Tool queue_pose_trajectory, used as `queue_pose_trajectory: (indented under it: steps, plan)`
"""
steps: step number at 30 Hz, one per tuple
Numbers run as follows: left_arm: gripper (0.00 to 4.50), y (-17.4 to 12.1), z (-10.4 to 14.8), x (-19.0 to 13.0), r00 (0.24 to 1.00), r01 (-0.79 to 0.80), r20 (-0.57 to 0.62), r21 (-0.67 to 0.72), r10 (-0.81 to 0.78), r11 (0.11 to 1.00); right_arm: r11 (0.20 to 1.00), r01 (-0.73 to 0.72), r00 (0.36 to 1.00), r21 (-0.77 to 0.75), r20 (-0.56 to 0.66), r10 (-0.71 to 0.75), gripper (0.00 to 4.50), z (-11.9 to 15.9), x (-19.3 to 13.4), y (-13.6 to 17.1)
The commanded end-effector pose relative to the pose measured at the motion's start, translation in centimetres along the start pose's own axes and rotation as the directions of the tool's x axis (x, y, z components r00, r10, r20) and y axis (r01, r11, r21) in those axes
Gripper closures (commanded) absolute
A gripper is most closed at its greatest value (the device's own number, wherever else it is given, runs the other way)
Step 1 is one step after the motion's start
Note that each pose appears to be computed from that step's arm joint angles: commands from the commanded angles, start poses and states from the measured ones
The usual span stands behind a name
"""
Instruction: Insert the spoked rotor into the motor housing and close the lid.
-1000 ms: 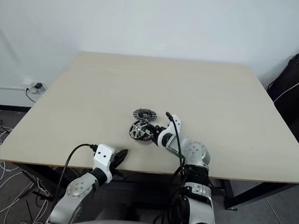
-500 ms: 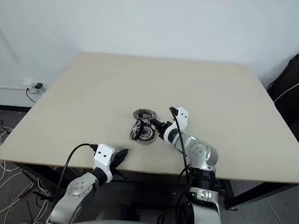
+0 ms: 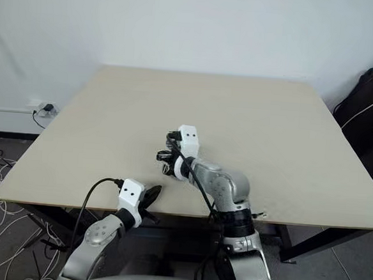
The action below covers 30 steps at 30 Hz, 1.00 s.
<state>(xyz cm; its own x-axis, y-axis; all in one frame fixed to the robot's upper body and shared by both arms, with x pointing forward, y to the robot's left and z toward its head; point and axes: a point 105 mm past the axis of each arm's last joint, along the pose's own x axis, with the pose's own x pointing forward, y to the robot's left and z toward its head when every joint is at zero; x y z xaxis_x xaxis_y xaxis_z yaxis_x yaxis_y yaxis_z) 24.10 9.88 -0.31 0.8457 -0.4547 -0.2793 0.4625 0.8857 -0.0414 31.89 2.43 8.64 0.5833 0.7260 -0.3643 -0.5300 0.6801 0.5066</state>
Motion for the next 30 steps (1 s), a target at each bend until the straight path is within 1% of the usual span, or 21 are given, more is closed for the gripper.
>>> queue_pose_trajectory:
  steps: [1, 5, 9, 15, 22, 30]
  plan:
    - [4.5, -0.2, 0.9, 0.1, 0.999, 0.008, 0.038, 0.004, -0.008, 1.0, 0.995, 0.017, 1.0, -0.1, 0.024, -0.015, 4.48, 1.1, 1.3, 0.9]
    - [4.5, -0.1, 0.9, 0.1, 0.999, 0.0, 0.039, 0.0, 0.0, 1.0, 0.985, 0.073, 0.997, -0.154, 0.017, -0.071, 4.48, 0.9, 2.2, 0.2]
    - [4.5, -0.1, 0.9, 0.0, 0.999, -0.007, 0.041, -0.003, 0.007, 1.0, 0.973, 0.142, 0.99, -0.183, 0.015, -0.141, 4.48, 0.6, 2.9, -1.3]
    - [4.5, -0.2, 1.0, 0.1, 0.999, -0.005, 0.045, -0.003, 0.005, 1.0, 0.946, 0.244, 0.969, -0.213, 0.023, -0.244, 4.48, 0.3, 2.9, -4.1]
    - [4.5, -0.3, 1.1, 0.1, 0.999, 0.004, 0.044, -0.003, -0.004, 1.0, 0.943, 0.276, 0.961, -0.186, 0.025, -0.277, 4.48, 0.4, 1.9, -5.7]
    - [4.5, -0.4, 1.0, 0.2, 0.999, 0.007, 0.042, -0.006, -0.007, 1.0, 0.943, 0.279, 0.96, -0.179, 0.02, -0.28, 4.48, 0.5, 0.9, -6.2]
